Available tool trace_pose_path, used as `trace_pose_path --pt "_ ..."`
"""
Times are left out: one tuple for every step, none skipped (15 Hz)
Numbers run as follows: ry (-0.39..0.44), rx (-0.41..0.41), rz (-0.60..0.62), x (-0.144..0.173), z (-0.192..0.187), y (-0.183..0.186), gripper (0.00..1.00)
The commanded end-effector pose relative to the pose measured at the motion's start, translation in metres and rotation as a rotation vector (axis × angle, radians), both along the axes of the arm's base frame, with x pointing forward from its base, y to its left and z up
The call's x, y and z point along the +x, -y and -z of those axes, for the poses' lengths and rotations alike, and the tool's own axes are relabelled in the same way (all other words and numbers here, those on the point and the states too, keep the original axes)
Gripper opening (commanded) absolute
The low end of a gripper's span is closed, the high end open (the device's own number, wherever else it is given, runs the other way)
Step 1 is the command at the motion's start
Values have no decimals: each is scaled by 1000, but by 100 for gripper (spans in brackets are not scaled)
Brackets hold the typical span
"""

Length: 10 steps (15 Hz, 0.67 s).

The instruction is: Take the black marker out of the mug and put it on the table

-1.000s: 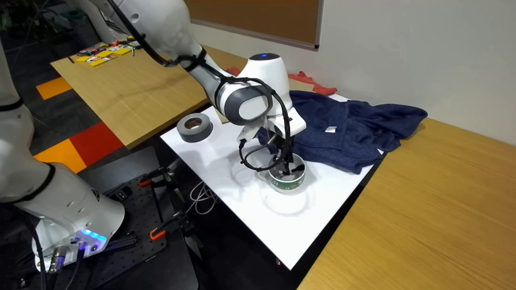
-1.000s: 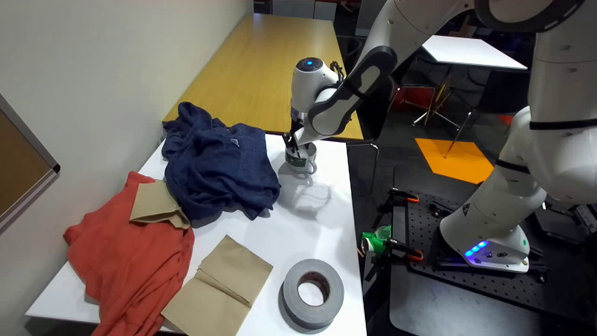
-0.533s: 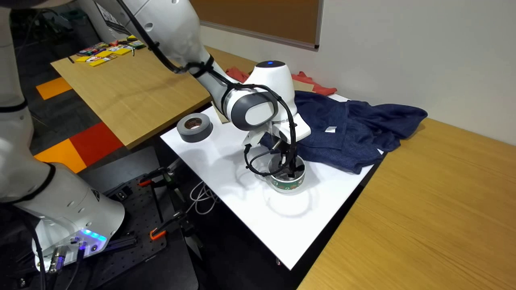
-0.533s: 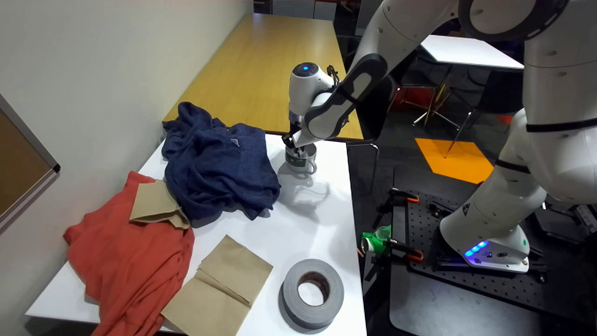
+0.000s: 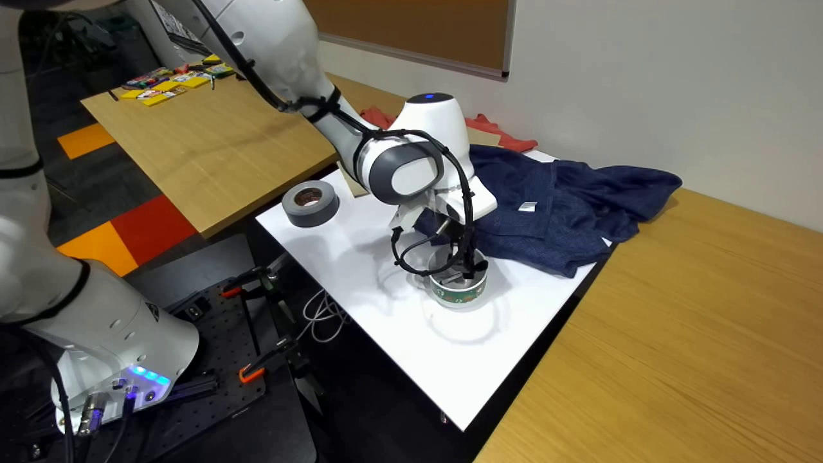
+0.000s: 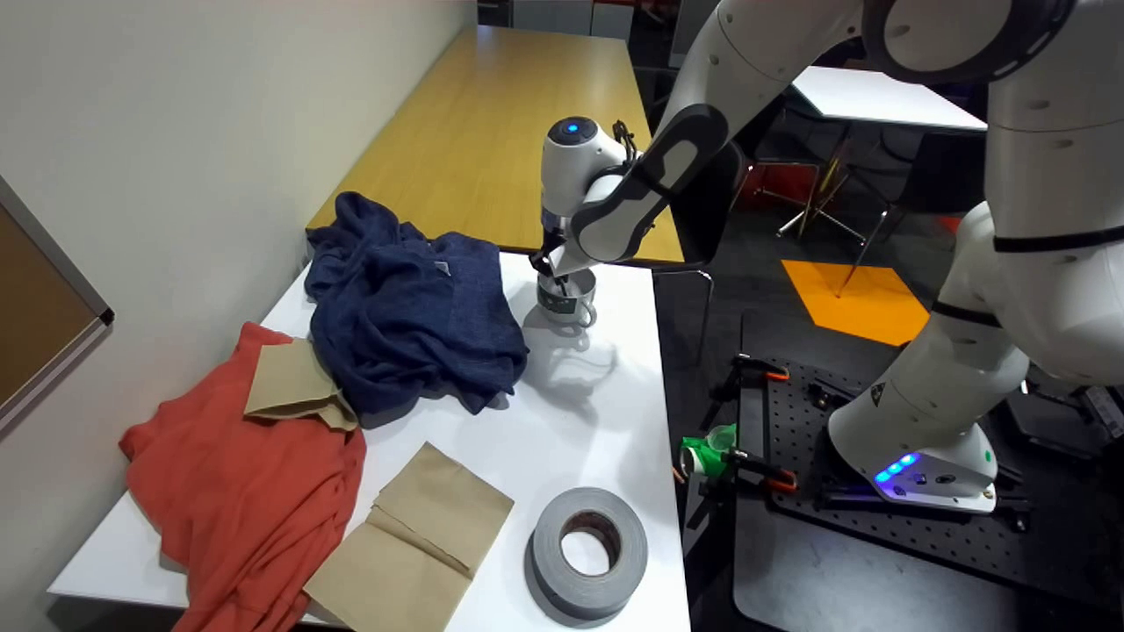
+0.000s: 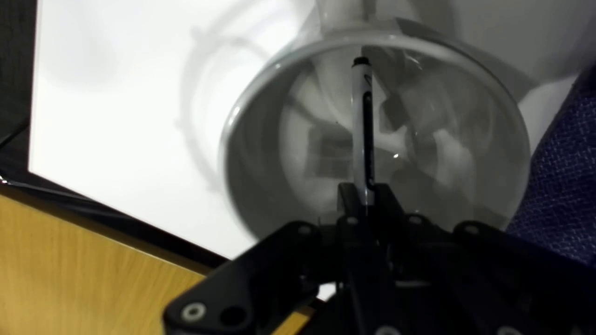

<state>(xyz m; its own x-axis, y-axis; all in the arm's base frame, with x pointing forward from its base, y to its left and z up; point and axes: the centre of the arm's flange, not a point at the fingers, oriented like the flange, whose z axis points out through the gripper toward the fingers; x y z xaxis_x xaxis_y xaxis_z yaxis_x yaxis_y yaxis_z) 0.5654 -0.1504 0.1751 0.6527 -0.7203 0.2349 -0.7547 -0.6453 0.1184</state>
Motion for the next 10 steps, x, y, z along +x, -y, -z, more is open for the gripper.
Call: trace_pose_path --pt "76 -21 -2 -20 -40 -9 3" --pt "102 -29 -7 -23 -51 -10 3" --pt "124 -32 -13 -26 -63 -11 3" --pt "140 -41 -11 -28 -73 -12 3" --pt "159 -40 -22 -32 -86 -13 3" --pt "167 -43 -28 -36 -97 -15 3" --pt "172 -46 -39 -40 -108 -19 3" --pt "177 -46 -63 -43 -117 -22 3" --pt "179 -46 -84 -45 -125 -26 3" --pt "187 -37 -113 -48 -133 -31 3"
